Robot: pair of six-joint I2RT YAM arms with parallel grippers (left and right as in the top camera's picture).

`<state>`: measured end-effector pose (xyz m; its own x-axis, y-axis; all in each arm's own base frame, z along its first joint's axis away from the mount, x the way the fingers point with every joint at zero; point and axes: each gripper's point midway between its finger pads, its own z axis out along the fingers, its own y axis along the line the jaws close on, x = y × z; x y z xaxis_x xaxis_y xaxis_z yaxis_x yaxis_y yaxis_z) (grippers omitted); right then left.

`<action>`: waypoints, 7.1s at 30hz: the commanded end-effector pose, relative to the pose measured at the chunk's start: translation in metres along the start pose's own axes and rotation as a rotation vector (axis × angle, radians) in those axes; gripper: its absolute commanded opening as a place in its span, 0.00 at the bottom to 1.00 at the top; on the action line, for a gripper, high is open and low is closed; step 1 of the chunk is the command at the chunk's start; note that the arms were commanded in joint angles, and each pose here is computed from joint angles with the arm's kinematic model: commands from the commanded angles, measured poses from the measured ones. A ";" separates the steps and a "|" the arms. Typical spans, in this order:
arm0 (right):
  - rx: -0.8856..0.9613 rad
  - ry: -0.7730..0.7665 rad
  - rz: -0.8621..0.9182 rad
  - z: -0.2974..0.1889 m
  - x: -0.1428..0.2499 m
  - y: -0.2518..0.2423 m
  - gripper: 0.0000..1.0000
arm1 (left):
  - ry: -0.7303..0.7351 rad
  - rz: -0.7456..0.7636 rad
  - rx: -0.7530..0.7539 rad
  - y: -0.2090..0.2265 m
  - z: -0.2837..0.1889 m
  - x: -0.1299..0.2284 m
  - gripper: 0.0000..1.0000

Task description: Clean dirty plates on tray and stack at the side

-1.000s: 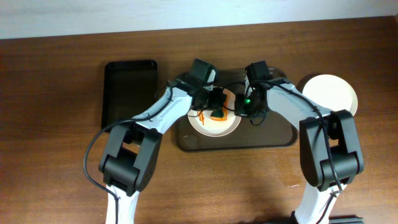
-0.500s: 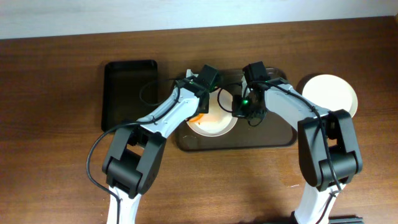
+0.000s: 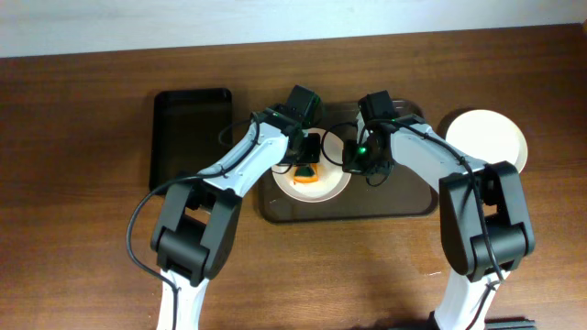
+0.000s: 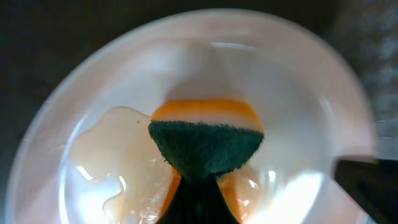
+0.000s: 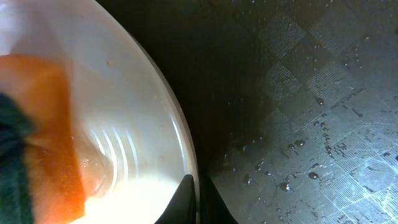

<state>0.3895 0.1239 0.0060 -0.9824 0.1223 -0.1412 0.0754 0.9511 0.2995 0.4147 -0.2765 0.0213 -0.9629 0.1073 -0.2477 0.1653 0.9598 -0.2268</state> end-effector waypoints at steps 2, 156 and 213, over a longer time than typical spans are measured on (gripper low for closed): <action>0.088 0.052 0.008 0.015 0.016 -0.022 0.04 | 0.066 0.019 -0.133 0.028 0.026 0.016 0.00; -0.053 -0.345 0.153 -0.002 0.006 0.001 0.04 | 0.105 -0.026 0.149 0.048 -0.052 -0.016 0.00; -0.005 -0.263 -0.170 0.018 -0.040 0.071 0.53 | 0.072 -0.294 -0.222 0.254 -0.054 -0.049 1.00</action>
<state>0.4317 0.2004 0.0228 -0.9068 0.0206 -0.4211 -0.1173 0.9471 0.2989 0.4905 -0.0235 0.0233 -0.9753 -0.1808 -0.1267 -0.1750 0.9830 -0.0560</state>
